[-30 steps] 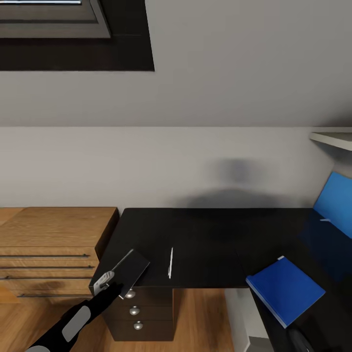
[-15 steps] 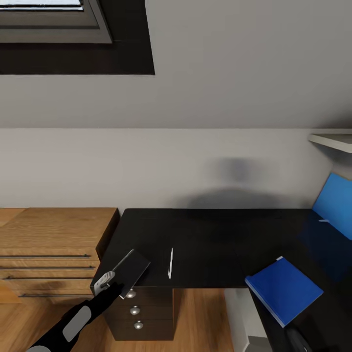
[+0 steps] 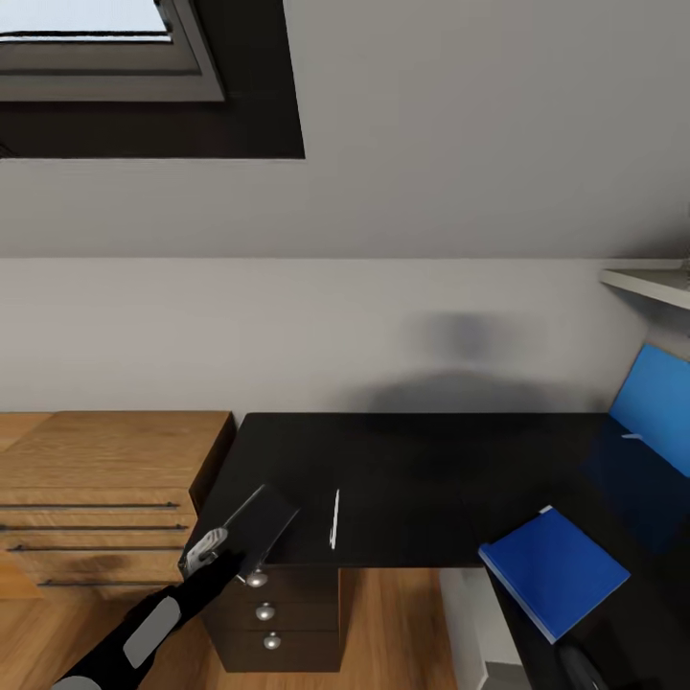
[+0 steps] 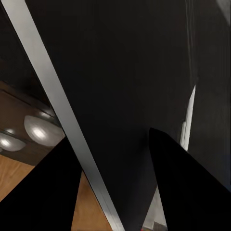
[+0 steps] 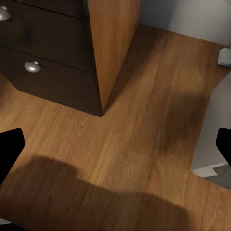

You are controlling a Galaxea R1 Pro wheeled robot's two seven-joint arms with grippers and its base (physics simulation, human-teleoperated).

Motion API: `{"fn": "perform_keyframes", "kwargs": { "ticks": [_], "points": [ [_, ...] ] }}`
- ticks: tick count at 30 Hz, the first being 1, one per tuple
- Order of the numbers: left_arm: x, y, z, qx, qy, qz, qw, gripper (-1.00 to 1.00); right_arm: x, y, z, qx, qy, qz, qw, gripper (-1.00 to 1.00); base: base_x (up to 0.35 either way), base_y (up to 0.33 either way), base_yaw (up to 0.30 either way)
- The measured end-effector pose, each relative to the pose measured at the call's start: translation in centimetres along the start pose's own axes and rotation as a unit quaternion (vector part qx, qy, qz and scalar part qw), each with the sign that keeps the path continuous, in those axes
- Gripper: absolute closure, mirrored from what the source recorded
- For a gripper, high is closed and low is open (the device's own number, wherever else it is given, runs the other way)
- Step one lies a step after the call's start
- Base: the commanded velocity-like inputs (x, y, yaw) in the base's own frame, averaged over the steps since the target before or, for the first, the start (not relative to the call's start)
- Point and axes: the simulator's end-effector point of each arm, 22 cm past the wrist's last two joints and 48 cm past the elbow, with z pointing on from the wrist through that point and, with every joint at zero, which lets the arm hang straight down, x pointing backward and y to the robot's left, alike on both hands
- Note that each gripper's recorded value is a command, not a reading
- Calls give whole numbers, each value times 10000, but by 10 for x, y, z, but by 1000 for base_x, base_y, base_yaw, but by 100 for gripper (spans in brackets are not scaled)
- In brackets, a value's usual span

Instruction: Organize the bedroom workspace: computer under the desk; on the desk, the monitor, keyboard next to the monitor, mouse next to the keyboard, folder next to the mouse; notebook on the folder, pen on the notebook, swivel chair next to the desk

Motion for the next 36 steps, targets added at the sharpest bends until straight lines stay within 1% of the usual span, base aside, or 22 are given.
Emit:
{"fn": "perform_keyframes", "kwargs": {
  "ticks": [3, 5, 7, 9, 11, 15, 22, 26, 29, 36],
  "points": [
    [-18, -31, -1, 340, -139, 105, 9993, 100, -2, 0, 0, 3, -30, -7, 10000, -100, 0, 0, 0],
    [-26, -44, -2, 486, -153, 164, 9986, 100, -4, -1, 0, 6, -51, -10, 10000, -100, 0, 0, 0],
    [-29, -54, -4, 591, -107, 203, 9980, 100, -5, -1, 0, 9, -69, -13, 10000, -100, 0, 0, 0],
    [-31, -61, -7, 673, 15, 224, 9975, 100, -7, -1, 0, 11, -87, -18, 10000, -100, 0, 0, 0],
    [-37, -58, -11, 667, 55, 267, 9974, 100, -8, -1, 0, 13, -102, -23, 9999, -100, 0, 0, -3],
    [-44, -55, -15, 644, 15, 316, 9974, 100, -10, -2, 0, 19, -124, -27, 9999, -100, -27, 74, -78],
    [-49, -51, -18, 609, -6, 384, 9974, 100, -11, -2, -1, 22, -139, -32, 9999, -100, 16, 267, -77],
    [-45, -50, -18, 568, 52, 553, 9968, 100, -11, -2, -1, 23, -141, -31, 9999, -100, 150, 292, -14],
    [-44, -49, -18, 549, 74, 634, 9964, 100, -11, -2, -1, 24, -142, -30, 9999, -100, 204, 249, -122],
    [-43, -50, -17, 549, 86, 669, 9962, 100, -11, -2, -1, 25, -141, -29, 9999, -100, 156, 137, -229]
  ]
}}
